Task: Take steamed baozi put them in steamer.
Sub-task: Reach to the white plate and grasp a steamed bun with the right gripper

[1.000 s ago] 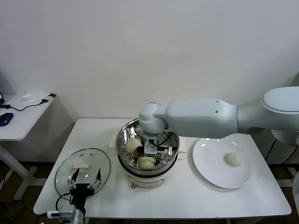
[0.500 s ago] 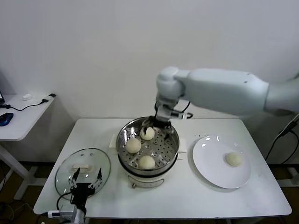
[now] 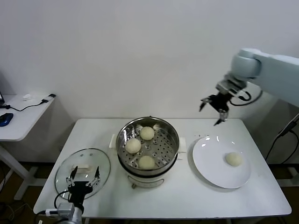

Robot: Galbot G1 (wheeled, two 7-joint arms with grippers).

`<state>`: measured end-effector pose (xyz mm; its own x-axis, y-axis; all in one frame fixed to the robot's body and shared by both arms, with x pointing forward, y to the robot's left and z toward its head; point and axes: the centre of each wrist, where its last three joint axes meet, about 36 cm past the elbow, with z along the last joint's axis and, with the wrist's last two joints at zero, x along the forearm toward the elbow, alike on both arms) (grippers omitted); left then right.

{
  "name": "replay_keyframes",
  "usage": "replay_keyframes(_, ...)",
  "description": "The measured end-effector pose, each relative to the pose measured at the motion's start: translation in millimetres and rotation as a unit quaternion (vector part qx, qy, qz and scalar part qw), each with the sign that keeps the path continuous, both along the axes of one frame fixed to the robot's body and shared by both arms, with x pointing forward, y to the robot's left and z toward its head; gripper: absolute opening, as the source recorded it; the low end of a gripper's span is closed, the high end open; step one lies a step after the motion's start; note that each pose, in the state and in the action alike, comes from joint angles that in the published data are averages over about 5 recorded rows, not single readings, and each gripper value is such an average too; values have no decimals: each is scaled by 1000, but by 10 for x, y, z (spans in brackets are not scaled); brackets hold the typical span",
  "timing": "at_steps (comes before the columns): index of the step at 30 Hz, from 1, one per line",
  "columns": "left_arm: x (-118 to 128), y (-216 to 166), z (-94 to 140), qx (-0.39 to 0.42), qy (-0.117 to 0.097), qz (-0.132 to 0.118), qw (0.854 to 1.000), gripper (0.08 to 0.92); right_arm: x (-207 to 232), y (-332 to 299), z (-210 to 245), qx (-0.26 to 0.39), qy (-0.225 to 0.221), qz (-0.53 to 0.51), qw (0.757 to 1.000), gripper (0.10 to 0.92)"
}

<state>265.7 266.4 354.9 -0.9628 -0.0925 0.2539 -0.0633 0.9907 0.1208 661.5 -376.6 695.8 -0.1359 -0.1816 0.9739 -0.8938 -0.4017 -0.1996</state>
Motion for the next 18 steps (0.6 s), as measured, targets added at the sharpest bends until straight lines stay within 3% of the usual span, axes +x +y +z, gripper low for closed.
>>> replay_keyframes(8, -2, -8, -37, 0, 4, 1, 1000, 823, -312, -844, -873, -3, 34, -126, 991, 823)
replay_keyframes(18, -33, -8, -55, 2, 6, 3, 1000, 823, -524, -1196, -1659, -24, 42, -217, 975, 823)
